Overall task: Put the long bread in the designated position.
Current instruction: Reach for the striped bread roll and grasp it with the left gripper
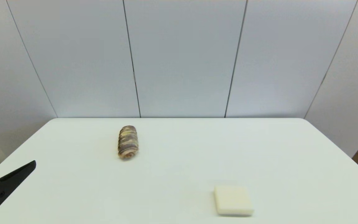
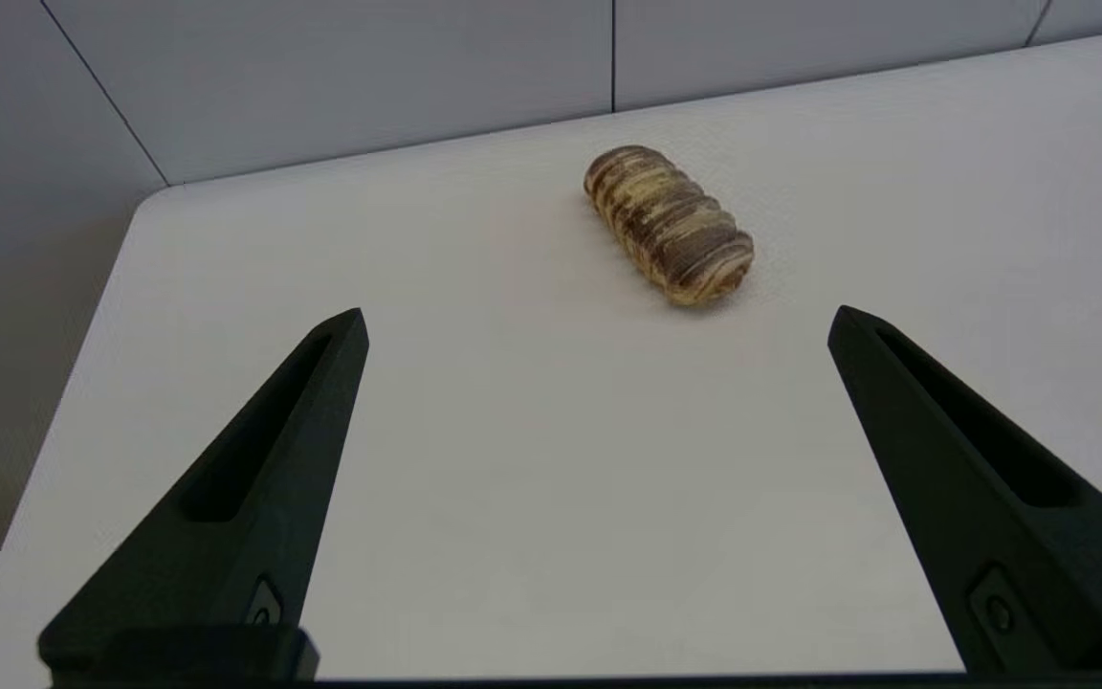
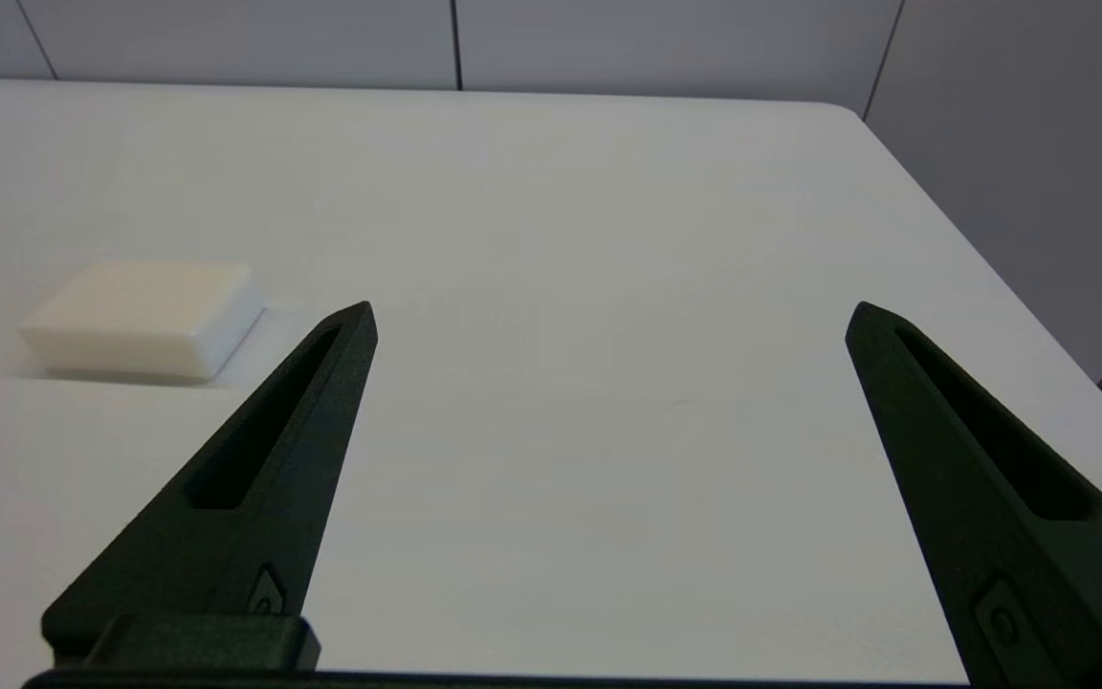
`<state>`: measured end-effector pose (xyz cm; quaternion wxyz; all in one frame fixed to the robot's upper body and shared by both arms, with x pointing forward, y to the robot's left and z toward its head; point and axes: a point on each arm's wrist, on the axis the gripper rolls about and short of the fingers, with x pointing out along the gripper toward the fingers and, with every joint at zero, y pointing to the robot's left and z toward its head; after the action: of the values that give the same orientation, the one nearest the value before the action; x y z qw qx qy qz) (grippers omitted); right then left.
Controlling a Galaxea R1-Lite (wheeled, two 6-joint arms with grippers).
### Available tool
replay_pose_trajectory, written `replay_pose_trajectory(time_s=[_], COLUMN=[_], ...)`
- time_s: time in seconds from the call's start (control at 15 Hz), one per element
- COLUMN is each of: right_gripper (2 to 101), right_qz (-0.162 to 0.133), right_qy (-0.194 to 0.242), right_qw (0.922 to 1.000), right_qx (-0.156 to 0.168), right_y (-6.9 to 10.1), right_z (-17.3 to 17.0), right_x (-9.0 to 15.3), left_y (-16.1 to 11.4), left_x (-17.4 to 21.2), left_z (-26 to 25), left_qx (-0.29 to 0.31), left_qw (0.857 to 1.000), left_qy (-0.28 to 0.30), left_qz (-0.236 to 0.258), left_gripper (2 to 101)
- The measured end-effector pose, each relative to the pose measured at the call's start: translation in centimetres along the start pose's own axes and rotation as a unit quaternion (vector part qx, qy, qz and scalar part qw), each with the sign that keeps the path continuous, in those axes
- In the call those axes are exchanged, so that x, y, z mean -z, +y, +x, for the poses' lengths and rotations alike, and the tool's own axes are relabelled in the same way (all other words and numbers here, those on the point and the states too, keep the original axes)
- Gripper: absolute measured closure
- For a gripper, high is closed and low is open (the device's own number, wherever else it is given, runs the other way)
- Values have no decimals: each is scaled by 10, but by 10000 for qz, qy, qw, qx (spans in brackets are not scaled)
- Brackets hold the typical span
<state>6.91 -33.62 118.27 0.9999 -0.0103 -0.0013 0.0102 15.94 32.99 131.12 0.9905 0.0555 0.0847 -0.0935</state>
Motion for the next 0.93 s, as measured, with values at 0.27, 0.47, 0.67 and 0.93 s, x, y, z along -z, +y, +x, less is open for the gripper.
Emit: replay_pose_trajectory(time_s=[0.27,0.47,0.67,0.93], right_gripper=[50,50,50,50], right_qz=[0,0,0,0], right_qy=[0,2,2,0], right_qw=[10000,10000,10000,10000], right_qx=[0,0,-3,-2], right_y=[0,0,0,0], right_z=[0,0,0,0], right_x=[0,0,0,0], left_y=[-4,-6,-5,2], left_x=[21,29,30,15], left_z=[-9,-9,-2,21], left_qx=[8,60,224,208], left_qw=[10000,9998,9991,9983], left_qy=[70,164,350,497], left_qz=[-14,17,16,-223], left_gripper=[53,53,53,53])
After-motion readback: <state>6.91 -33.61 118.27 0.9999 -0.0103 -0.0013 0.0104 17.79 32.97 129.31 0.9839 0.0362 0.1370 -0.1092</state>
